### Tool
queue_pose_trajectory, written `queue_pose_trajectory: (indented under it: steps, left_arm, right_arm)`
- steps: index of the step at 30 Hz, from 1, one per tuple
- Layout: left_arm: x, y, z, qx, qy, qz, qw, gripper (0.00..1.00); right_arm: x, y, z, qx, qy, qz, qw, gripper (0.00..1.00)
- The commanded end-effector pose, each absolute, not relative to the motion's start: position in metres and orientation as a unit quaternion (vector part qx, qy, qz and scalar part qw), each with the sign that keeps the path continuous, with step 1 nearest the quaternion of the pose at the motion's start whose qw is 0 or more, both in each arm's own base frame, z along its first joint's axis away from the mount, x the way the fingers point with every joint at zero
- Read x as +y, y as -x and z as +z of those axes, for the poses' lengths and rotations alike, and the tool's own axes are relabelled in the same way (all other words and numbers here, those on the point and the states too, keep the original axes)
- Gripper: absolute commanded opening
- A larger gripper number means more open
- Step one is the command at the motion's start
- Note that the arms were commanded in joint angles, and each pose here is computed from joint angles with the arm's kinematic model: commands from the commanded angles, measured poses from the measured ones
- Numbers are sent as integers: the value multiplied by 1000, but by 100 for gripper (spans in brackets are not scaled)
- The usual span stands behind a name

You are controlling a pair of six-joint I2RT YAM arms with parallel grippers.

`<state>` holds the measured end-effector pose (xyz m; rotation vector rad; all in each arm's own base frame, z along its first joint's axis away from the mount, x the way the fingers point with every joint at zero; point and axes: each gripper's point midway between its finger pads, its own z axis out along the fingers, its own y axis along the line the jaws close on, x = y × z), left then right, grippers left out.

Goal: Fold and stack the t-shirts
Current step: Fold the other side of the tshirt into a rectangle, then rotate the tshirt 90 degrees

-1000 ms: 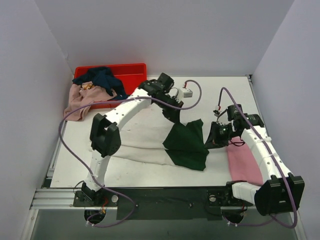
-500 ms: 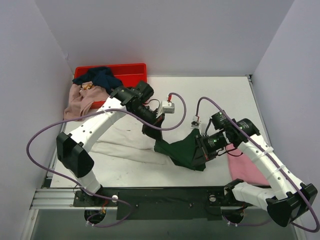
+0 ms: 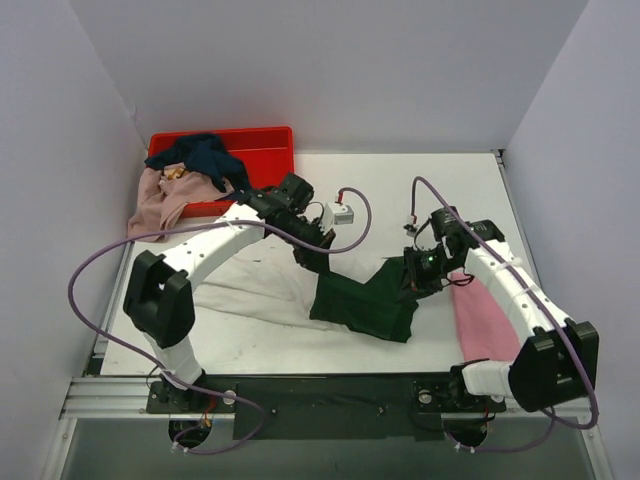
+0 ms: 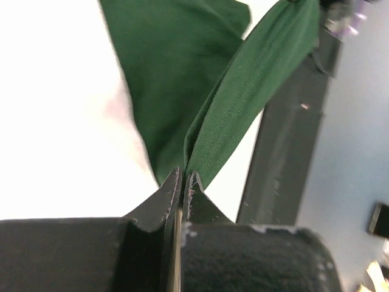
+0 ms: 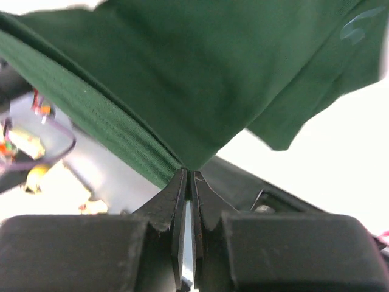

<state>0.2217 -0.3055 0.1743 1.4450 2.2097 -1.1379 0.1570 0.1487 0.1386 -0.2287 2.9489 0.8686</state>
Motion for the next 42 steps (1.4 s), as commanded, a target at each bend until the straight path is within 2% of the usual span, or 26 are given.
queue_pose_trajectory:
  steps: [1, 7, 10, 15, 25, 26, 27, 28, 29, 31, 35, 38, 40, 41, 42]
  left_arm:
    - [-323, -296, 142, 811, -428, -332, 219, 0]
    - [-327, -338, 107, 830, -401, -280, 266, 0]
    - [-326, -347, 100, 835, -395, -264, 276, 0]
    - [-328, -356, 92, 836, -390, -258, 286, 0]
    - [-322, -354, 63, 852, -390, -242, 252, 0]
    - [-321, -355, 63, 853, -392, -239, 250, 0]
    - [-321, -356, 64, 853, -393, -236, 250, 14]
    - [-322, -358, 69, 851, -396, -236, 251, 28]
    - [-321, -359, 71, 852, -395, -233, 252, 47]
    - [-320, -364, 83, 852, -394, -231, 255, 68]
    - [-310, -379, 126, 848, -393, -224, 276, 70]
    - [-288, -369, 148, 840, -411, -217, 278, 70]
    - [-263, -359, 147, 845, -420, -199, 266, 63]
    - [-250, -351, 137, 848, -428, -190, 250, 52]
    - [-232, -347, 138, 855, -422, -175, 245, 44]
  right_arm:
    - [121, -214, 103, 976, 41, 197, 82, 0]
    - [115, -265, 74, 983, 45, 154, 90, 0]
    - [110, -283, 63, 988, 40, 128, 82, 0]
    - [105, -308, 66, 986, 44, 109, 116, 0]
    - [105, -314, 54, 988, 54, 110, 92, 0]
    - [103, -316, 53, 989, 52, 103, 92, 7]
    - [102, -317, 55, 990, 51, 99, 92, 12]
    - [100, -318, 56, 990, 50, 93, 93, 29]
    - [99, -320, 60, 990, 48, 89, 95, 34]
    - [95, -326, 75, 989, 37, 76, 120, 41]
    - [91, -333, 113, 981, 0, 61, 183, 43]
    - [108, -318, 124, 978, -12, 69, 198, 39]
    - [129, -291, 114, 981, 6, 94, 172, 28]
    - [144, -279, 113, 980, 14, 110, 163, 20]
    - [149, -266, 103, 983, 17, 112, 145, 16]
